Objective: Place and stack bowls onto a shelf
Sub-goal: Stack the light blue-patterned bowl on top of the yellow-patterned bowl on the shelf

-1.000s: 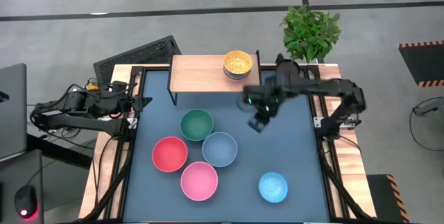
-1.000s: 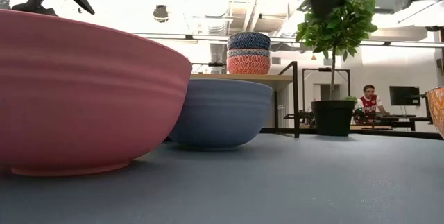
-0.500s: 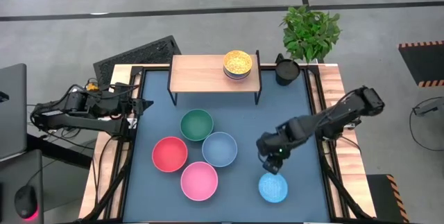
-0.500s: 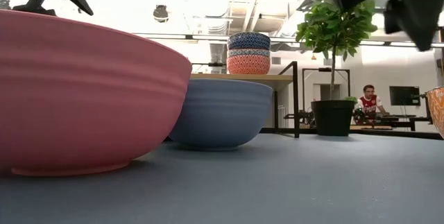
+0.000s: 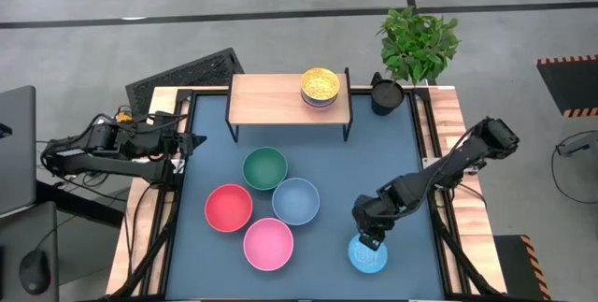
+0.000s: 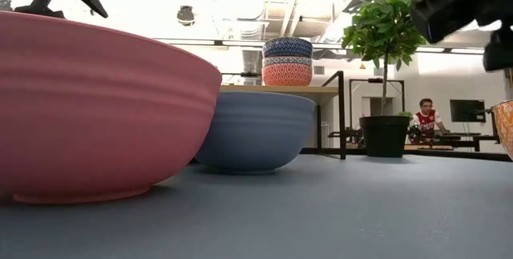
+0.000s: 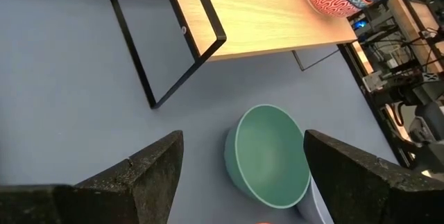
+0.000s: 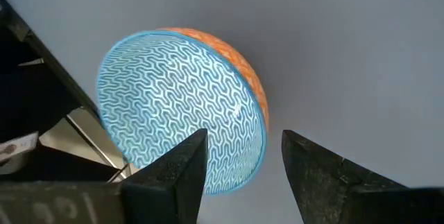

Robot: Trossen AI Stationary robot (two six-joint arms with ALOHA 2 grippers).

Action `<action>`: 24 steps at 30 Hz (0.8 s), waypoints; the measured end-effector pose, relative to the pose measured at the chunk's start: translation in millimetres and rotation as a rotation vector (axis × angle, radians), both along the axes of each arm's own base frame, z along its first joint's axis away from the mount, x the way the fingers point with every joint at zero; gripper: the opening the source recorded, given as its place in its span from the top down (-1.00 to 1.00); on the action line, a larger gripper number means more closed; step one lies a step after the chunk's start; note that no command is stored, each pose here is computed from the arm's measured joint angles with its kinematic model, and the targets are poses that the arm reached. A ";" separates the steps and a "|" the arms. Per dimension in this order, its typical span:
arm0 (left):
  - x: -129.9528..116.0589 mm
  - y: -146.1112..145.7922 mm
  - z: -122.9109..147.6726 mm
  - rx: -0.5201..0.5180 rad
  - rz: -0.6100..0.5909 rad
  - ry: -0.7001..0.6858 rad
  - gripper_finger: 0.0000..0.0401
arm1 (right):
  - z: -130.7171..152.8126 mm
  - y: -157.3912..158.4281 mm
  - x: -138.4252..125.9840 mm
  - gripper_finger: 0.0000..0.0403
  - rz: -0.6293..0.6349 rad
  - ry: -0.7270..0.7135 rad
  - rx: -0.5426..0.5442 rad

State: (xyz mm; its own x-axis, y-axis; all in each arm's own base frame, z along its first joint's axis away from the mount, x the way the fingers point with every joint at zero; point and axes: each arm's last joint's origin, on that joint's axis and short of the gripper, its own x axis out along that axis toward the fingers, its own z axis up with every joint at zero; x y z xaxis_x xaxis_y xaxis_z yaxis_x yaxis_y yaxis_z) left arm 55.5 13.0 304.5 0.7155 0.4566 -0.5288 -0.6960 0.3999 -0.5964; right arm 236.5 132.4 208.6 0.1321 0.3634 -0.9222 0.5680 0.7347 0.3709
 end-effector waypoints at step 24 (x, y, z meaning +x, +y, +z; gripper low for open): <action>-0.4 0.5 -0.1 0.014 0.012 0.005 -0.41 | -37.2 -3.9 -11.6 0.85 -0.015 -0.006 0.001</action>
State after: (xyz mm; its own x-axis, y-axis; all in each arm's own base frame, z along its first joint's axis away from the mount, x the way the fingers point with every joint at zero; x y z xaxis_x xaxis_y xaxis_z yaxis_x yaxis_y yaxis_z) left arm 55.1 13.5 304.4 0.7069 0.4728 -0.5261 -0.7041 0.3995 -0.5870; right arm 224.9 128.5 171.5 0.1433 0.3622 -0.9210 0.5765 0.7259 0.3752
